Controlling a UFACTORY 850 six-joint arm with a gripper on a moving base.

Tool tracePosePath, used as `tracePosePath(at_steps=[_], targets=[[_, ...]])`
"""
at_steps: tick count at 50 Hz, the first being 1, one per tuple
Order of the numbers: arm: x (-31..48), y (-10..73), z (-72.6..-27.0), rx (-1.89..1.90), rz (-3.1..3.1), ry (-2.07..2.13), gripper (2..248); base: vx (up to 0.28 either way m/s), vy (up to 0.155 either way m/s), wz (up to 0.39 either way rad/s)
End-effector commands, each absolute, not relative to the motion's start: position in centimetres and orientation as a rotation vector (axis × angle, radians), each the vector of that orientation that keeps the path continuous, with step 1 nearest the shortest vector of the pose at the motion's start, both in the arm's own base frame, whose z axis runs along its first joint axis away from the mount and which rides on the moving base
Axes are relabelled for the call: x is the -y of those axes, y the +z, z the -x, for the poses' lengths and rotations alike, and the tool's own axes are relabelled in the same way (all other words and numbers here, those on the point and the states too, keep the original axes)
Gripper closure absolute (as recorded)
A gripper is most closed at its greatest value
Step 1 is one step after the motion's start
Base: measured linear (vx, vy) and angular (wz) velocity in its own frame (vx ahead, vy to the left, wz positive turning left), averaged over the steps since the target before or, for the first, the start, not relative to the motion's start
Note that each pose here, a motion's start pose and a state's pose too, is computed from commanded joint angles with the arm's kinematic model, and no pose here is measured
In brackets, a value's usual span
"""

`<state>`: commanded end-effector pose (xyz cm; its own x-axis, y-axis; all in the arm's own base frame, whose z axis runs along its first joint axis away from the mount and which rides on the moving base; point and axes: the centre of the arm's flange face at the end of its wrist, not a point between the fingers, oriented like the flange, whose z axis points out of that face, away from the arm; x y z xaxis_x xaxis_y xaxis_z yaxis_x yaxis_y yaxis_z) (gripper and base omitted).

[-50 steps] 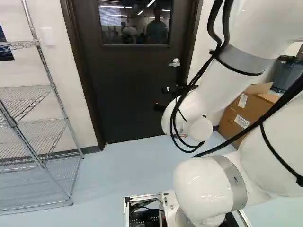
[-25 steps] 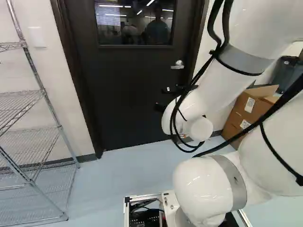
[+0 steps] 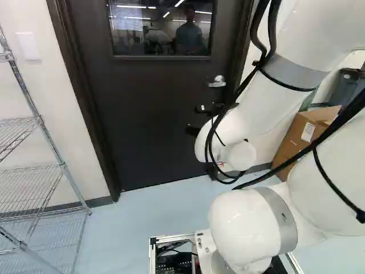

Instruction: Open the door and move inside

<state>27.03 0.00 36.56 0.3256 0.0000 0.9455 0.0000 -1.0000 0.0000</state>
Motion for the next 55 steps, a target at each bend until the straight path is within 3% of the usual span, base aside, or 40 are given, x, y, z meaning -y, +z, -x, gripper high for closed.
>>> tracePosePath(at_steps=[55], targets=[[0.0,39.1,-29.9,0.0,-2.503,1.899,3,0.003,0.0,-0.001]])
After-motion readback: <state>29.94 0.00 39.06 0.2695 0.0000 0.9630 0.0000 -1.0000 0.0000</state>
